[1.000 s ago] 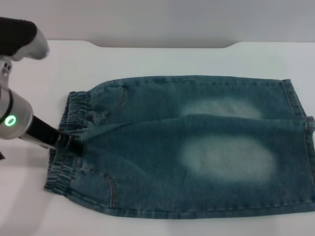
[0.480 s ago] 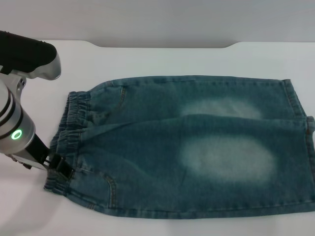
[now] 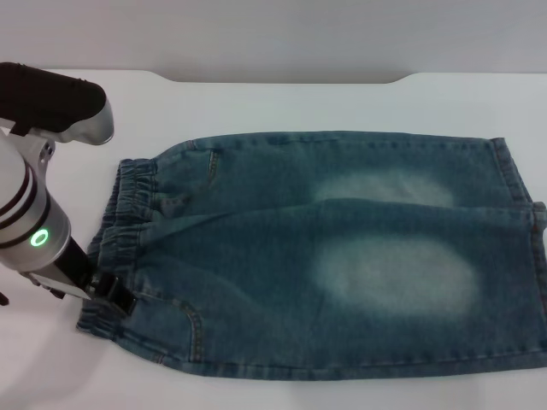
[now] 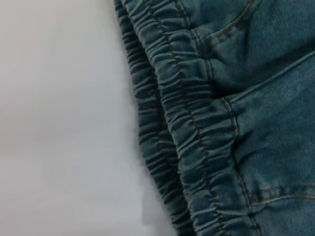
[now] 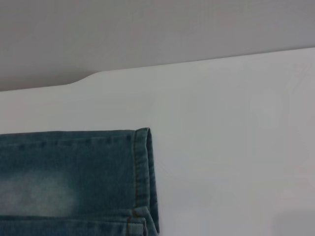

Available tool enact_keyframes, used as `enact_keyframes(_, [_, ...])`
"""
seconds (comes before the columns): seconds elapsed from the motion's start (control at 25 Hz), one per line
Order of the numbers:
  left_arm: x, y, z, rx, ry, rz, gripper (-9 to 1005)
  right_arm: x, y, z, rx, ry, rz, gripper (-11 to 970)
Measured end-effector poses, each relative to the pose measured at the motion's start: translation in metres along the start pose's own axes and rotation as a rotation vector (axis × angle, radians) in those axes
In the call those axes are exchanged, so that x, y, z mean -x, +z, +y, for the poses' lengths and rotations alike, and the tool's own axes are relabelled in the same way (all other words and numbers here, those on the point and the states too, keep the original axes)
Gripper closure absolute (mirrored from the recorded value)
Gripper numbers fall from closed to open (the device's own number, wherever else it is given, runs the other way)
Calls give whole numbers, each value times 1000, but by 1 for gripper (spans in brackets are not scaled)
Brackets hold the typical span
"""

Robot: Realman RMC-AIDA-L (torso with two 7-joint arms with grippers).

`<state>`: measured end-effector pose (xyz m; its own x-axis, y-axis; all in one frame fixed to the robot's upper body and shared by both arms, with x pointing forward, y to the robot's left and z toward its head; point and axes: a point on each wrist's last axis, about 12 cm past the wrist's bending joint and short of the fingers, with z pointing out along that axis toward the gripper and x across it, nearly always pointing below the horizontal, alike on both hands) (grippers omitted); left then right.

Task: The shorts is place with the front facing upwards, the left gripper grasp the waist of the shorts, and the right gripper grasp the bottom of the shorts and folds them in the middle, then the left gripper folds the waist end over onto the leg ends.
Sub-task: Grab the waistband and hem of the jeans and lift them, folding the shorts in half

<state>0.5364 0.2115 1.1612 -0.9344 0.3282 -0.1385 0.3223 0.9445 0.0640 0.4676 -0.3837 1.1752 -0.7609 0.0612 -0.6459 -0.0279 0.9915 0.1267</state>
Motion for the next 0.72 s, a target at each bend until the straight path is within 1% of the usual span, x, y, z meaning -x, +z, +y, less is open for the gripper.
enact_keyframes(0.56, [0, 8, -1, -8, 11, 17, 144, 0, -1, 2, 6, -3, 2, 391])
enact_keyframes(0.6, [-1, 10, -3, -34, 9, 18, 145, 0, -1, 2, 7, -5, 2, 391])
enact_keyframes(0.72, [-2, 14, -2, -44, 3, 24, 145, 1, -1, 3, 10, -9, 2, 391])
